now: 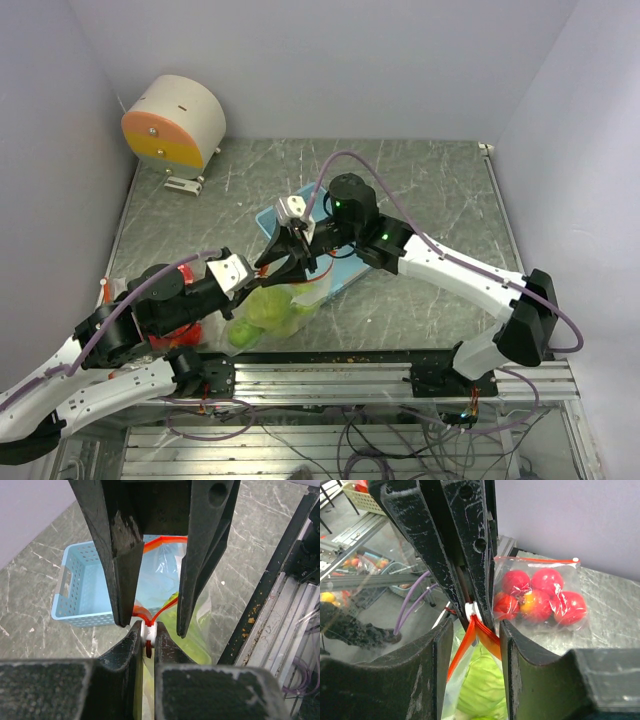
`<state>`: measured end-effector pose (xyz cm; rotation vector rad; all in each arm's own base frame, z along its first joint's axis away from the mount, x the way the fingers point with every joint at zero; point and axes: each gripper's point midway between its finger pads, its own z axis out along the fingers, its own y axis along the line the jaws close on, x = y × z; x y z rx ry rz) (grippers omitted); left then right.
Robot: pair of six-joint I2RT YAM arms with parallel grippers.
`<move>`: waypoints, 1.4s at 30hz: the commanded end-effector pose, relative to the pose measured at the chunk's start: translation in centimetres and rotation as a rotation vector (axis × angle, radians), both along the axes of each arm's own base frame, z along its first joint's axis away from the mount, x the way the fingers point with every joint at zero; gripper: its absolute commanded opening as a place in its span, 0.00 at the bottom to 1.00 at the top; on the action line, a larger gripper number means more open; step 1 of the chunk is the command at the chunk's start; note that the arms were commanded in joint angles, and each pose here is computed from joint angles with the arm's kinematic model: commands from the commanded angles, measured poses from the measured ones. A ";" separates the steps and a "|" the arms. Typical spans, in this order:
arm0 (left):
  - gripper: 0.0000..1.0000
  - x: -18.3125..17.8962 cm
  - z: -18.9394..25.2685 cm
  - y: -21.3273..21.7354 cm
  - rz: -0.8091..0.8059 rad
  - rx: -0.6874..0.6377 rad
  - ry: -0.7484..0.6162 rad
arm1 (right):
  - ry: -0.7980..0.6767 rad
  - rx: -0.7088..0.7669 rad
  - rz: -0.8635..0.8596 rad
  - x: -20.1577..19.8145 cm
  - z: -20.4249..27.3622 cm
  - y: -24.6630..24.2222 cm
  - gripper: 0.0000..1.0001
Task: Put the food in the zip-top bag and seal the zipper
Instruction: Zip the zipper food storage bag at the center of the board.
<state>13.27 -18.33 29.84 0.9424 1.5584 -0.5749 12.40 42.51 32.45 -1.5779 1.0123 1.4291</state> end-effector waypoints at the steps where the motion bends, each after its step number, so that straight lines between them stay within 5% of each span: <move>1: 0.07 0.1 2.3 -0.4 -0.008 -0.067 -0.053 | 0.001 -0.042 -0.004 -0.1 -1.0 0.4 0.40; 4: 0.07 0.1 2.3 -0.3 -0.008 -0.068 -0.056 | -0.006 -0.077 -0.048 0.6 -1.8 0.3 0.28; 8: 0.07 0.1 2.4 -0.2 -0.005 -0.069 -0.058 | -0.019 -0.102 -0.118 1.5 -2.0 0.0 0.00; 17: 0.08 0.2 2.1 -0.2 0.001 -0.074 -0.055 | -0.004 -0.096 -0.151 2.0 -0.4 0.0 0.00; 29: 0.34 -0.3 1.7 0.6 0.012 -0.117 -0.053 | 0.002 -0.039 -0.134 1.7 1.8 -0.4 0.00; 42: 0.41 -0.6 0.2 -0.5 -0.031 -0.116 -0.032 | -0.008 0.028 -0.100 0.8 4.2 -0.8 0.00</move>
